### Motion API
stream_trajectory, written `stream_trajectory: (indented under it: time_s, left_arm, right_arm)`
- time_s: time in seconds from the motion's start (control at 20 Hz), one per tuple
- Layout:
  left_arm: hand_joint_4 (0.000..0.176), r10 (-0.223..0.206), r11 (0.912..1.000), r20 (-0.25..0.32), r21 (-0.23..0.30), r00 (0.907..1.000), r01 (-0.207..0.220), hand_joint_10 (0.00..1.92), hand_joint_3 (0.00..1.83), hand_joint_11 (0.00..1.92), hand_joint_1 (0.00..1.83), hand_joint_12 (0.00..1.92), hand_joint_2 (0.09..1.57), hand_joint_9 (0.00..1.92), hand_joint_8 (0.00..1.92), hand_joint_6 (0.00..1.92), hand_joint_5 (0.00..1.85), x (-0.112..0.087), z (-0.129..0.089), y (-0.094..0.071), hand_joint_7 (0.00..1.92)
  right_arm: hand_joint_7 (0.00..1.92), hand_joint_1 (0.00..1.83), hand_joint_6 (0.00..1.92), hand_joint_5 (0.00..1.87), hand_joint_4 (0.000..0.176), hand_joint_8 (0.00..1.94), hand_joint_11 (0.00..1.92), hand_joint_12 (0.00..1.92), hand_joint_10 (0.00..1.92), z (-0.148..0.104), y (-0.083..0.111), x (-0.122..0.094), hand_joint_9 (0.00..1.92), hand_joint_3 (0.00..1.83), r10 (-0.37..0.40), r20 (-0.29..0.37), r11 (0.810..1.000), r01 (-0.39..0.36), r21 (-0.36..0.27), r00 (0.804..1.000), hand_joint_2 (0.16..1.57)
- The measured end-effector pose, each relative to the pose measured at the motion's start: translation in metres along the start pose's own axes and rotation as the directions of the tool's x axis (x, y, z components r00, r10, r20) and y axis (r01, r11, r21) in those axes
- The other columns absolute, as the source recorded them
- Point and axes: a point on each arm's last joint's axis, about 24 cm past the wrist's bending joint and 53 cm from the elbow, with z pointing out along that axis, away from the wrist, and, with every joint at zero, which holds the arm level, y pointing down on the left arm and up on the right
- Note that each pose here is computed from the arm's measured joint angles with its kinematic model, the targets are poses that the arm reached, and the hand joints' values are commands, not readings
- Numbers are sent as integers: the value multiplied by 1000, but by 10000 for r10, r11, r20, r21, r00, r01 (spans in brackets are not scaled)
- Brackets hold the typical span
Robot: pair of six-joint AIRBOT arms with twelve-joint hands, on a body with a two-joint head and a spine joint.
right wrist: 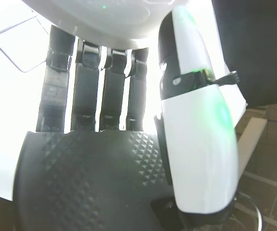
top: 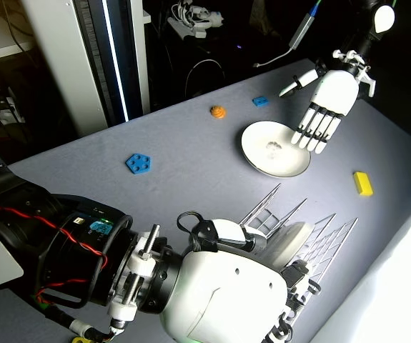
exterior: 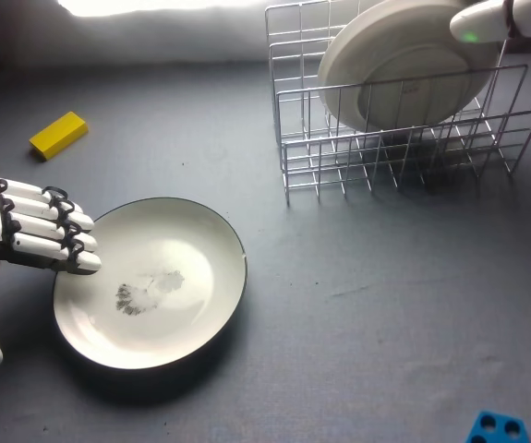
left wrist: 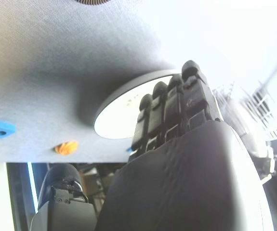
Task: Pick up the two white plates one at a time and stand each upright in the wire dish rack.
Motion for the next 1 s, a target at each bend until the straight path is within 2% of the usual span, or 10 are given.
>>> stream_trajectory:
  time_s: [0.1,0.35,0.4,0.5,0.6,0.7,0.8,0.9,0.95,1.0]
  left_arm:
    - [0,2,10000,-4,3,10000,-2,5,1,0,0,27,1029,14,4,3,64,0,0,0,46]
    - [0,-4,10000,-15,-1,10000,4,11,5,20,0,44,1036,40,8,6,81,1,0,0,68]
    - [0,-26,10000,9,4,10000,26,5,1,3,0,121,1025,53,4,3,92,0,0,0,81]
    - [0,-26,10000,8,8,10000,26,4,2,0,0,144,1028,59,1,0,87,0,0,0,80]
    - [0,-29,10000,6,27,10000,29,0,1,0,0,108,1029,46,0,0,73,0,1,-1,68]
    - [0,-83,10000,-18,12,10000,83,1,0,0,0,54,1027,33,0,0,64,2,1,1,58]
    - [0,-101,9999,-54,-2,9999,101,1,2,2,0,52,1031,32,1,3,68,4,1,1,58]
    - [0,-157,9999,-75,7,9998,157,0,2,0,0,86,1033,33,0,0,71,5,1,2,58]
    - [0,-161,9999,-90,18,9998,161,0,3,0,0,88,1036,30,0,0,68,6,1,1,53]
    - [0,-157,9999,-121,18,9998,157,1,1,0,0,88,1033,33,2,1,71,7,1,1,57]
  right_arm:
    - [696,1086,0,596,0,0,211,1281,41,-3,6,-3,692,0,2,54,10000,-2,-66,10000,1078]
    - [570,1067,0,465,0,0,46,1306,0,-6,15,-3,576,0,-24,23,9997,24,-240,10000,1058]
    - [570,1061,0,460,0,0,48,1307,0,-5,18,0,573,0,-193,-48,9995,191,-270,9998,1052]
    - [549,1036,0,439,0,0,19,1304,0,-5,29,2,554,0,-371,-103,9978,364,-558,9993,1057]
    - [515,1028,2,428,0,0,0,1302,0,-6,47,10,517,0,-1107,-353,9889,1066,-1030,9932,1058]
    - [524,1009,1,427,0,4,0,1273,0,-11,66,34,513,0,-2448,-784,9577,2284,-1750,9664,1060]
    - [504,987,2,419,0,0,0,1251,0,-18,78,72,489,0,-3837,-1385,9041,3408,-2579,9130,1061]
    - [474,979,0,409,0,0,0,1239,0,-23,87,110,466,0,-4809,-1817,8504,4059,-3347,8578,1061]
    - [451,965,0,396,0,0,0,1187,1,-25,89,122,440,0,-5194,-1875,8263,4340,-3590,8337,1052]
    - [447,971,3,399,0,1,0,1173,1,-27,91,133,434,0,-5679,-1821,7926,4736,-3841,8027,1040]
